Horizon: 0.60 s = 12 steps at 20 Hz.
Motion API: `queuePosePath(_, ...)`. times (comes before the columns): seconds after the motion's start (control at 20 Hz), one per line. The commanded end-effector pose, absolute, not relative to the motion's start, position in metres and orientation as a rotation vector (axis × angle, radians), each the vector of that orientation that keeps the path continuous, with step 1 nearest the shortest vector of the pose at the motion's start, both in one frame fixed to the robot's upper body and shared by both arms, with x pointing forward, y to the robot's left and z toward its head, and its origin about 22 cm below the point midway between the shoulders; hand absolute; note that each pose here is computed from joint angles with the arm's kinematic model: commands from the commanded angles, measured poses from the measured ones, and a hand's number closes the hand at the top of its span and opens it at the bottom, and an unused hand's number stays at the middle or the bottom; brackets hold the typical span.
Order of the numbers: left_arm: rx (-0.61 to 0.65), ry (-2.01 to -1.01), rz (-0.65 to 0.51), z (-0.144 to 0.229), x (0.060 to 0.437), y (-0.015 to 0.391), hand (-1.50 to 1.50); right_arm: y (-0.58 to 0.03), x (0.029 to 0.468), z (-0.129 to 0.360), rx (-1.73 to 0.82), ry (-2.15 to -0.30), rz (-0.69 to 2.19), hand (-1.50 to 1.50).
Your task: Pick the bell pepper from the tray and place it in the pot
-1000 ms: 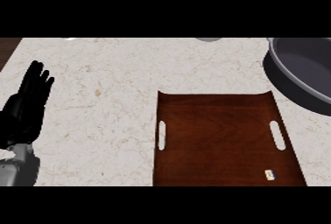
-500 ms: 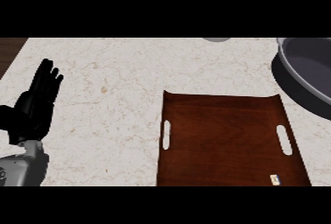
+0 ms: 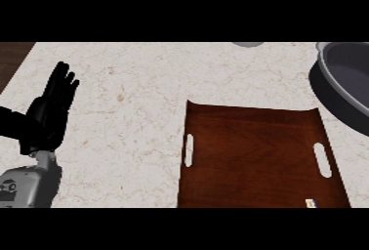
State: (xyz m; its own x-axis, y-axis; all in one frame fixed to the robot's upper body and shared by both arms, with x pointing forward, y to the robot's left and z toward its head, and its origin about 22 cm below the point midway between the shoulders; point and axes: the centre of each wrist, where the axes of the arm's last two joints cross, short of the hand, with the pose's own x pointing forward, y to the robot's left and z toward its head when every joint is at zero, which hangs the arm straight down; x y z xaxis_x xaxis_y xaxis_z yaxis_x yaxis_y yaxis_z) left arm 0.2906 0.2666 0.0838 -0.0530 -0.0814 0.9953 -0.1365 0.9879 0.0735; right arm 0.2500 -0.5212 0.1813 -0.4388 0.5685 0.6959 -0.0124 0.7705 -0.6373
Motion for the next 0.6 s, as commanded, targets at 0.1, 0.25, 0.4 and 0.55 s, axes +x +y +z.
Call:
queuePosePath(0.1,0.128,-1.622,0.027,0.099,0.293,0.257,0.00,-0.516,0.271,0.173,-0.887,-1.925,0.848,1.50)
queuePosePath(0.25,0.145,-1.651,0.027,0.100,0.298,0.261,0.00,-0.504,0.288,0.137,-0.952,-1.909,0.883,1.50)
queuePosePath(0.4,0.164,-1.637,0.036,0.089,0.296,0.269,0.00,-0.506,0.311,0.125,-0.911,-1.885,0.894,1.50)
queuePosePath(0.55,0.149,-1.637,0.031,0.096,0.299,0.265,0.00,-0.508,0.321,0.119,-0.927,-1.845,0.926,1.50)
